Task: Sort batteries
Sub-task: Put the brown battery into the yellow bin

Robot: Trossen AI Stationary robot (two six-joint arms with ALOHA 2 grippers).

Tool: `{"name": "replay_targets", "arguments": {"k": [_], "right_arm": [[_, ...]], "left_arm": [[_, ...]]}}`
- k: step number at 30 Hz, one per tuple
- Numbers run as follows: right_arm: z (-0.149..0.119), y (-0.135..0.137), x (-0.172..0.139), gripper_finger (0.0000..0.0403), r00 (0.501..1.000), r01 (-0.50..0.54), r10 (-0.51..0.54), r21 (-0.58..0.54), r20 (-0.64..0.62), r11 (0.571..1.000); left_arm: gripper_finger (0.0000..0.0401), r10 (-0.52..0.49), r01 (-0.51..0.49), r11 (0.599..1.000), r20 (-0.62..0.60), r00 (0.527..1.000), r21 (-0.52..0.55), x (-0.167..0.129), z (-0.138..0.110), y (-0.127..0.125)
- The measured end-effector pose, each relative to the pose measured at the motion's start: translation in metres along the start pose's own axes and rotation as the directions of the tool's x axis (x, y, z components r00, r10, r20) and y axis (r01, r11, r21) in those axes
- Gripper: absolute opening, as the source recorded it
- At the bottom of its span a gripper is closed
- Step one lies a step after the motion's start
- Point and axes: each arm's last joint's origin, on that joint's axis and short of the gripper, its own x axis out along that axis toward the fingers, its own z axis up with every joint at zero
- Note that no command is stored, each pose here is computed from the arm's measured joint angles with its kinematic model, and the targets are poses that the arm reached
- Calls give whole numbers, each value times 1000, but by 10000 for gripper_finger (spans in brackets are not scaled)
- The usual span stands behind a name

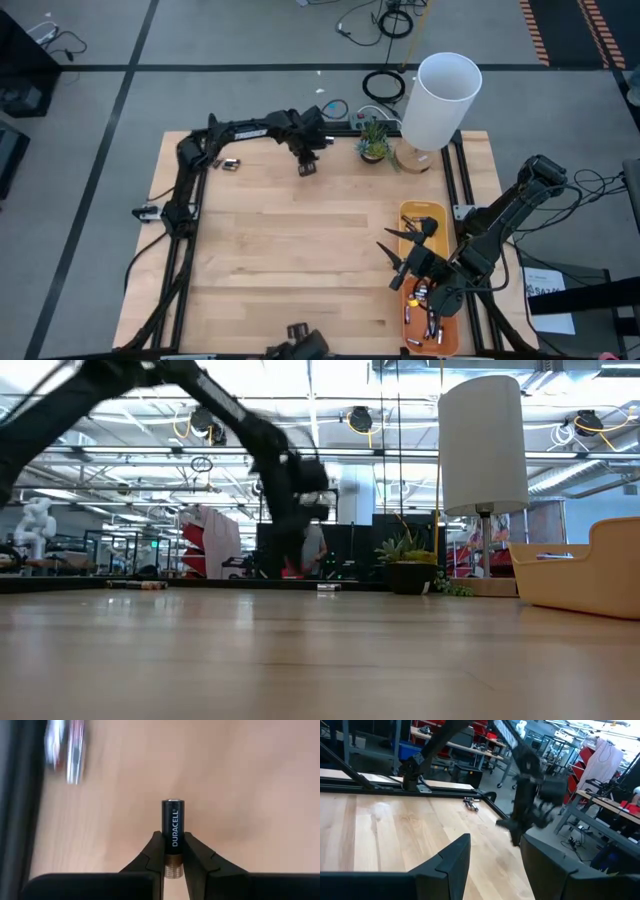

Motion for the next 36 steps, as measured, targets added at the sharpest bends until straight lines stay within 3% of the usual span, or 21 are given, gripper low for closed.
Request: {"name": "replay_targets", "arguments": {"k": [2,5,8,11,17,20,25,28,31,36], "right_arm": [[0,0,0,167,1000,0,0,-3,0,1000],[0,0,-1,167,1000,-3,3,-10,1,1000],[1,0,-4,167,1000,-13,13,-19,5,1000],[4,-2,-8,167,1000,-29,29,-12,12,1000],[9,-7,-15,167,998,-52,51,19,24,998],[10,-8,-15,167,998,-53,52,27,26,998],[12,-7,-15,167,998,-55,54,32,31,998],[16,-6,-15,167,997,-60,58,39,44,997],[22,-4,-16,167,996,-64,62,33,61,997],[31,-3,-16,167,994,-69,66,32,86,997]], "left_arm": [[43,-49,47,998,93,994,30,-21,9,-9],[43,-212,191,975,233,949,111,-42,22,-29],[43,-425,348,902,375,824,257,-57,41,-60],[43,-524,398,849,452,722,348,-55,58,-94],[43,-558,334,824,547,624,458,-22,90,-185],[43,-532,270,840,619,578,471,8,98,-222],[43,-448,196,891,727,520,409,54,113,-249],[43,-440,261,897,765,470,356,69,132,-249],[43,-453,343,885,754,476,316,84,149,-247],[44,-478,389,873,685,550,296,93,162,-259]]}}
